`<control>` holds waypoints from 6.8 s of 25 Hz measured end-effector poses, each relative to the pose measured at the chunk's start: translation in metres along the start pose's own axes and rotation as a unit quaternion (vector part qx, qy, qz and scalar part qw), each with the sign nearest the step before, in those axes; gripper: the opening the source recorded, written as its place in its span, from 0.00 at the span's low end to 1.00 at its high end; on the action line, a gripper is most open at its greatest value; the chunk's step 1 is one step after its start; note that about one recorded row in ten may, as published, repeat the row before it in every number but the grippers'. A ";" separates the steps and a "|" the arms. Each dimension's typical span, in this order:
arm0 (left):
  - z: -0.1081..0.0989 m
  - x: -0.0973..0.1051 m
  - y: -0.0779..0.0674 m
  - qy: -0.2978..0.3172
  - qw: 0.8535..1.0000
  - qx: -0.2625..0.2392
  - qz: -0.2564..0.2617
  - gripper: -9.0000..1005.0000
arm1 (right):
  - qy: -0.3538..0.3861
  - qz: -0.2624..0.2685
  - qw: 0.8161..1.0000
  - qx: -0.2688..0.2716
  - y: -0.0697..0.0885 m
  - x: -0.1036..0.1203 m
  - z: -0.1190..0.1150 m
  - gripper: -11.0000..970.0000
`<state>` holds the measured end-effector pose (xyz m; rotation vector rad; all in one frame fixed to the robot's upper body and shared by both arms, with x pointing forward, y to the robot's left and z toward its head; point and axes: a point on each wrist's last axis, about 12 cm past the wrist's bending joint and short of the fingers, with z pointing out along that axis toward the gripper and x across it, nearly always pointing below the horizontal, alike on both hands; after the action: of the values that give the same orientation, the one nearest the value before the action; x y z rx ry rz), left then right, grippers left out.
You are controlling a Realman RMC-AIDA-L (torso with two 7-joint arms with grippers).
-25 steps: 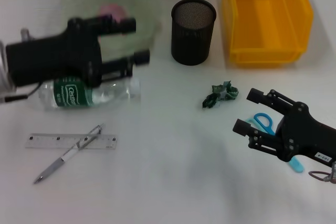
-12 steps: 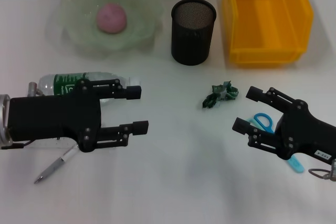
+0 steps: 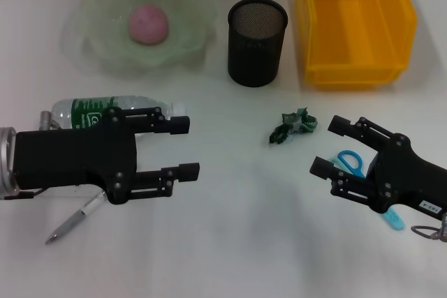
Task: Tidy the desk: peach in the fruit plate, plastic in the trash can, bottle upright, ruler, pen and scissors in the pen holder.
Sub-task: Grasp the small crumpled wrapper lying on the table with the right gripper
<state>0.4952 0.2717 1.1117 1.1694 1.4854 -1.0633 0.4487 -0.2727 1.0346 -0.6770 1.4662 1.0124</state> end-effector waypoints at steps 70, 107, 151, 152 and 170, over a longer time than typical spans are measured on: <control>0.013 0.009 0.006 -0.006 1.000 -0.004 -0.015 0.65 | 0.080 0.014 0.986 0.142 -0.044 0.016 0.019 0.84; 0.004 0.001 0.026 -0.084 0.992 -0.090 -0.012 0.65 | 0.121 0.058 0.981 0.141 -0.057 0.017 0.046 0.84; -0.003 0.007 0.025 -0.026 0.995 -0.089 -0.044 0.64 | 0.175 0.045 0.974 0.137 -0.063 0.022 0.063 0.75; -0.003 0.007 0.025 -0.026 0.995 -0.089 -0.044 0.64 | 0.178 0.044 0.974 0.136 -0.063 0.022 0.063 0.75; -0.003 0.007 0.024 -0.028 0.995 -0.092 -0.042 0.63 | 0.185 0.035 0.975 0.121 -0.060 0.022 0.065 0.40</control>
<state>0.5180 0.2804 1.1040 0.9497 1.5641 -0.9842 0.5284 -0.2403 1.0034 -0.6636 1.9147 0.7677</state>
